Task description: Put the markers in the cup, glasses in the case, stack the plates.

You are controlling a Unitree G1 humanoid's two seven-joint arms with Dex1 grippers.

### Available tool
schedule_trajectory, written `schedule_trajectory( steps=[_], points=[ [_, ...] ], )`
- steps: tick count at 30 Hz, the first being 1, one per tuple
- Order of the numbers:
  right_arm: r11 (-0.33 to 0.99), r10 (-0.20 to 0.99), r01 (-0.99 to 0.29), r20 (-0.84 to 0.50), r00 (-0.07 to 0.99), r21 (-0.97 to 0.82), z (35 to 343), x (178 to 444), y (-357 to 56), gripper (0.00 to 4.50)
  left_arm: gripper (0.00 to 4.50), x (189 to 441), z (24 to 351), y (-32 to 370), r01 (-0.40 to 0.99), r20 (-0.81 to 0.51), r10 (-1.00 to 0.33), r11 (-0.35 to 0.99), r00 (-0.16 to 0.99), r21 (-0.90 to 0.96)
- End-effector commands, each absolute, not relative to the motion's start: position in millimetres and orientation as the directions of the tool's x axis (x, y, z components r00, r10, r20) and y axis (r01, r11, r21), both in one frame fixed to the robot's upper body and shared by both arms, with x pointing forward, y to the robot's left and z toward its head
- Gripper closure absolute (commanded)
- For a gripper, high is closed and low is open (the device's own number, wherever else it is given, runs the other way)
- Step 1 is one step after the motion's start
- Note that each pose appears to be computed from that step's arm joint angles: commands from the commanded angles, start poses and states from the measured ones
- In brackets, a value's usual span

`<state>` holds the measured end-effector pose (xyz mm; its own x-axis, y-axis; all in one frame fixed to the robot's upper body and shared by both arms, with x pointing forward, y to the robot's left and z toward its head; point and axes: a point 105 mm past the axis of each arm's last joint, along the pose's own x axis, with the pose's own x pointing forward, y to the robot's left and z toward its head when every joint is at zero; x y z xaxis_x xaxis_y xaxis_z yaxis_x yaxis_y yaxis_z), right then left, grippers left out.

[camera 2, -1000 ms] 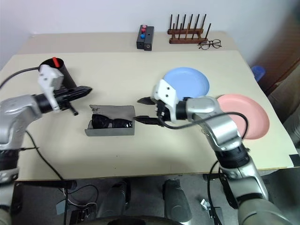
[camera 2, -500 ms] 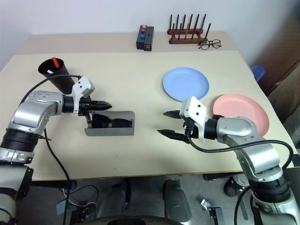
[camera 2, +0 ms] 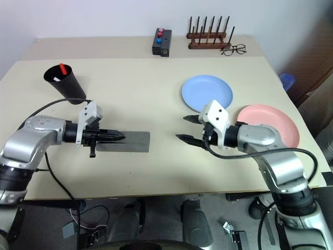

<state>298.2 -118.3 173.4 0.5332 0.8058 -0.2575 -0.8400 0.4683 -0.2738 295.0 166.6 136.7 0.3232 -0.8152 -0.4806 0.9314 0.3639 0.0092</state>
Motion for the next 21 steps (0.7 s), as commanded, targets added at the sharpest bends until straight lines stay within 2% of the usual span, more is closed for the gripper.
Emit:
schedule_trajectory(
  steps=[1,4,7,12,19,21],
  points=[
    [0.579,0.692,-0.738,-0.271,0.669,-0.346,173,327,-134,1.43,4.47,289,149,167,0.924,-0.444,-0.818,0.375,0.366,0.071],
    [0.640,0.551,-0.633,-0.314,0.773,-0.435,165,353,-153,1.43,4.47,277,155,161,0.932,-0.400,-0.848,0.358,0.347,0.052],
    [0.608,0.465,-0.574,-0.341,0.817,-0.548,157,368,-165,1.43,4.47,265,149,161,0.935,-0.420,-0.842,0.353,0.337,0.042],
    [0.525,0.418,-0.541,-0.354,0.836,-0.657,149,380,-170,1.43,4.47,259,162,155,0.926,-0.330,-0.871,0.376,0.364,0.029],
    [0.470,0.404,-0.517,-0.346,0.847,-0.716,140,391,-172,1.43,4.47,259,186,163,0.895,-0.233,-0.866,0.441,0.443,0.065],
    [0.449,0.398,-0.508,-0.345,0.850,-0.735,137,393,-173,1.98,4.50,259,189,168,0.881,-0.224,-0.853,0.466,0.471,0.080]
  ],
)
